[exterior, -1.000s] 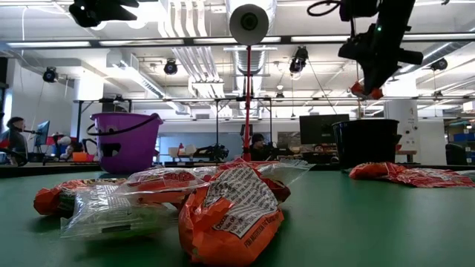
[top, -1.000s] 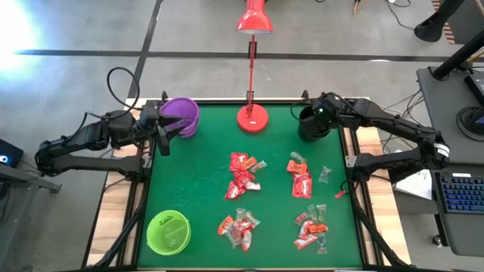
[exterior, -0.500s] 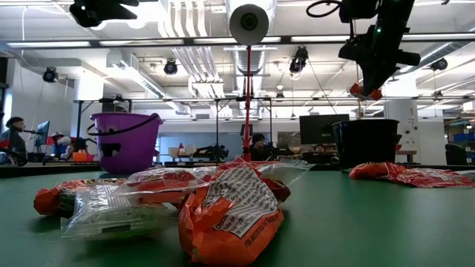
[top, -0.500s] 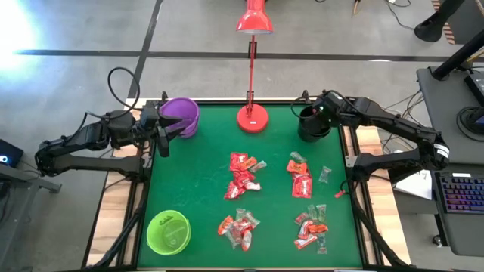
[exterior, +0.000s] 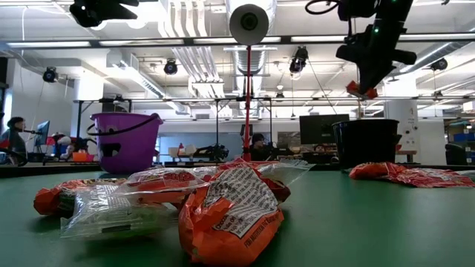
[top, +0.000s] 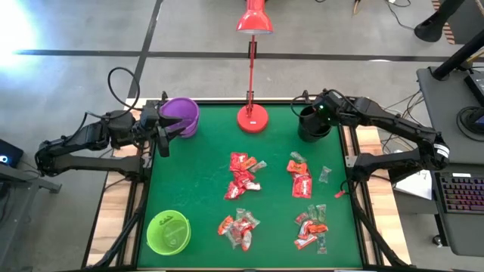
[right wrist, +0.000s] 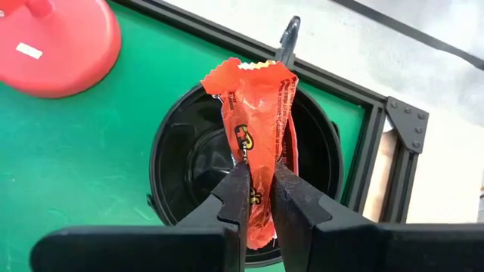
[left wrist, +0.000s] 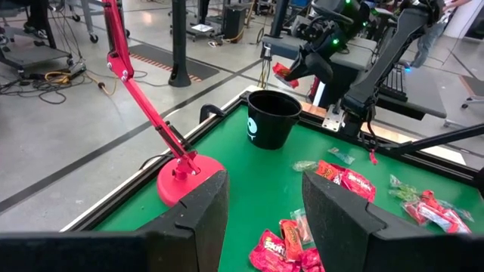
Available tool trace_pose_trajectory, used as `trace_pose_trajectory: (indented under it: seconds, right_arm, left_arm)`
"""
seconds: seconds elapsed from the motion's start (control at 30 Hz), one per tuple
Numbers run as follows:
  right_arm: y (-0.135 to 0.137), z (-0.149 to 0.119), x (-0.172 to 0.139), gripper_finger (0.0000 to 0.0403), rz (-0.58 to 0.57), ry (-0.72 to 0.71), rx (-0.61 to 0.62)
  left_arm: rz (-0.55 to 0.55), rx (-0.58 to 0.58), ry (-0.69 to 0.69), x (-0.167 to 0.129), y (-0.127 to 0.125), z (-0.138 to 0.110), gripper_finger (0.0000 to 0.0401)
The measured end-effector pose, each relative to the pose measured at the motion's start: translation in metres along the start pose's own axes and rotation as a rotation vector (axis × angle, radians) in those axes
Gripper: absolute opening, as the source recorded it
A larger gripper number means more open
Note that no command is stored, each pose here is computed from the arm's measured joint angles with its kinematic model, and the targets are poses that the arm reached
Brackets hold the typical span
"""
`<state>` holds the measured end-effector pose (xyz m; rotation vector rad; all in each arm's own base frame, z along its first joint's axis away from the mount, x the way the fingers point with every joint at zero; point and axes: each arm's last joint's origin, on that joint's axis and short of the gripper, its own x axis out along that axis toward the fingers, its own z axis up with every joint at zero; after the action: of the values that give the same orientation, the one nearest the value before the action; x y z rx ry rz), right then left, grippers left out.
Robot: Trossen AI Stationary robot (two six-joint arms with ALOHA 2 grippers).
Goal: Sort candy
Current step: Put the orange chocolate into the black bucket
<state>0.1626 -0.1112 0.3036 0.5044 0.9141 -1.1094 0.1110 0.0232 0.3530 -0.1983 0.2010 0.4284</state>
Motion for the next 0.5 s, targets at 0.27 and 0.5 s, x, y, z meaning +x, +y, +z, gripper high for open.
trace_pose_trajectory:
  seconds: [0.27, 0.5]
  right_arm:
    - [0.0000, 0.0001, -0.0001, 0.0041, -0.001, -0.001, -0.010]
    - [0.0001, 0.0002, -0.0001, 0.0041, 0.000, -0.002, -0.009]
  left_arm:
    - [-0.002, -0.002, -0.008, 0.0000, -0.0002, 0.0008, 0.0152]
    - [0.000, -0.013, -0.011, 0.0000, -0.0002, 0.0011, 0.0152]
